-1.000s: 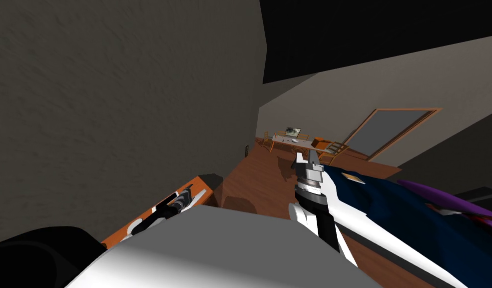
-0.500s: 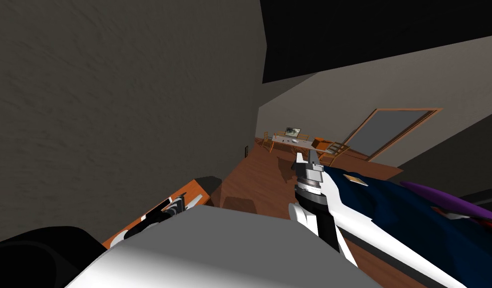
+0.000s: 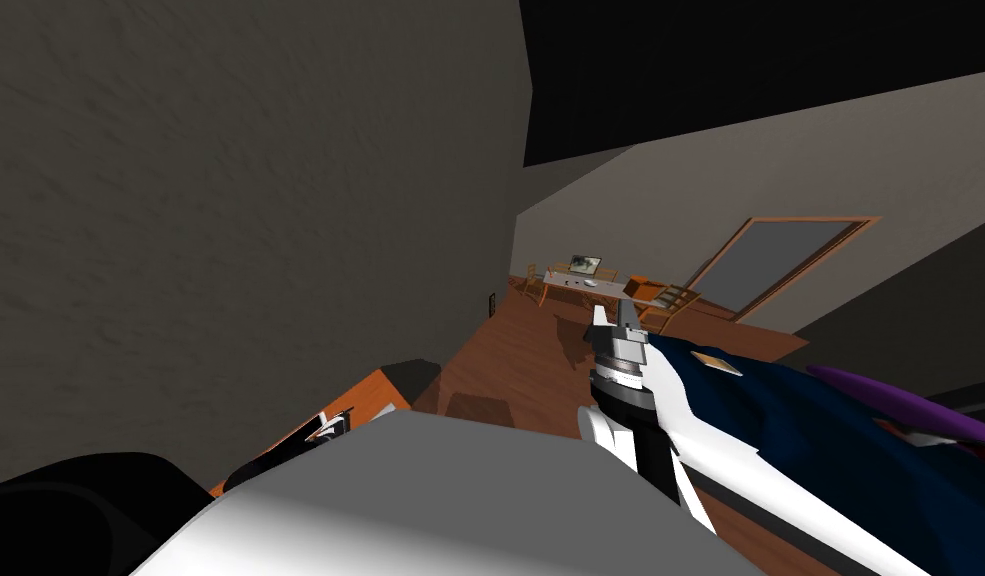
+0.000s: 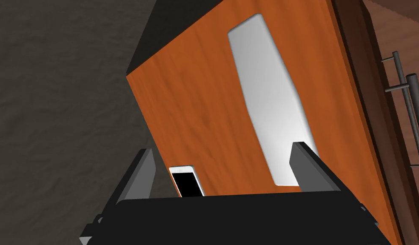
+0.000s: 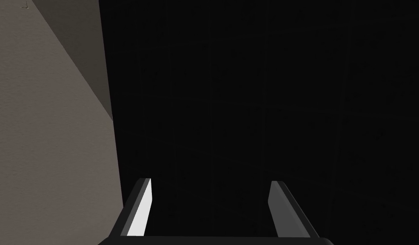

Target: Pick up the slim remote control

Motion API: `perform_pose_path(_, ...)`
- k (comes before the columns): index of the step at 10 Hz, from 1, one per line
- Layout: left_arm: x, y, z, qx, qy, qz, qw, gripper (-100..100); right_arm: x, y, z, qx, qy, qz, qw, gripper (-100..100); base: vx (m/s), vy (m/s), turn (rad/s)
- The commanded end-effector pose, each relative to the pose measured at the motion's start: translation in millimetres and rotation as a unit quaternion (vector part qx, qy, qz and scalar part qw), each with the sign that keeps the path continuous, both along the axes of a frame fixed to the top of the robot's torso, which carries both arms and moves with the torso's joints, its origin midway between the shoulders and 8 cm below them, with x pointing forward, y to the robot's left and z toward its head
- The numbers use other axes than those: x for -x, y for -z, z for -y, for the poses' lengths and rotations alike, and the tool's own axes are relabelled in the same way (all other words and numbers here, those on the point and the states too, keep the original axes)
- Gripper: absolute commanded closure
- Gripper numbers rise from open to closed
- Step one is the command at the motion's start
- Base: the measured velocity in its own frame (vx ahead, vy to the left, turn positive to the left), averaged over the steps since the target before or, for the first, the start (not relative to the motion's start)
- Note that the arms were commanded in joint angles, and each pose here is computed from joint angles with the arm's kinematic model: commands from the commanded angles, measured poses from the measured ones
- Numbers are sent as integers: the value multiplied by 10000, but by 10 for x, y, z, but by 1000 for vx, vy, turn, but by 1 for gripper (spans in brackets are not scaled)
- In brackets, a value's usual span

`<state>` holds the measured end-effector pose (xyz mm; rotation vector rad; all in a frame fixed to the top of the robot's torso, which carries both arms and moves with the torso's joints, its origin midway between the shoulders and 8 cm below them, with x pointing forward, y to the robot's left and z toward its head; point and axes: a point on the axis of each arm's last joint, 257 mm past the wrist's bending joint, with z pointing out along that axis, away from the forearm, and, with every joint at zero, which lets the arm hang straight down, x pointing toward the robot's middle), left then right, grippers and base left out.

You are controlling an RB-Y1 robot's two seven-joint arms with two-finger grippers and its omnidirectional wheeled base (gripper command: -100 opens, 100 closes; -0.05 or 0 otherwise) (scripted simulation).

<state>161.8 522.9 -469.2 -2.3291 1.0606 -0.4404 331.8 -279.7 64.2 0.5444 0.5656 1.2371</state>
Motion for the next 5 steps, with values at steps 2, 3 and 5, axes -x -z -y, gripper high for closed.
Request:
perform_pose_path(2, 447, 241, -122, 306, -511, -458, 9972, -100, 0, 0, 0, 0, 0, 0, 10000, 0, 131, 8, -43)
perform_pose_path(3, 525, 298, -92, 387, -538, -585, 9961, -100, 0, 0, 0, 0, 0, 0, 10000, 0, 115, 20, -21)
perform_pose_path(5, 737, 394, -111, 555, -774, -798, 9922, -100, 0, 0, 0, 0, 0, 0, 10000, 0, 41, 6, -16)
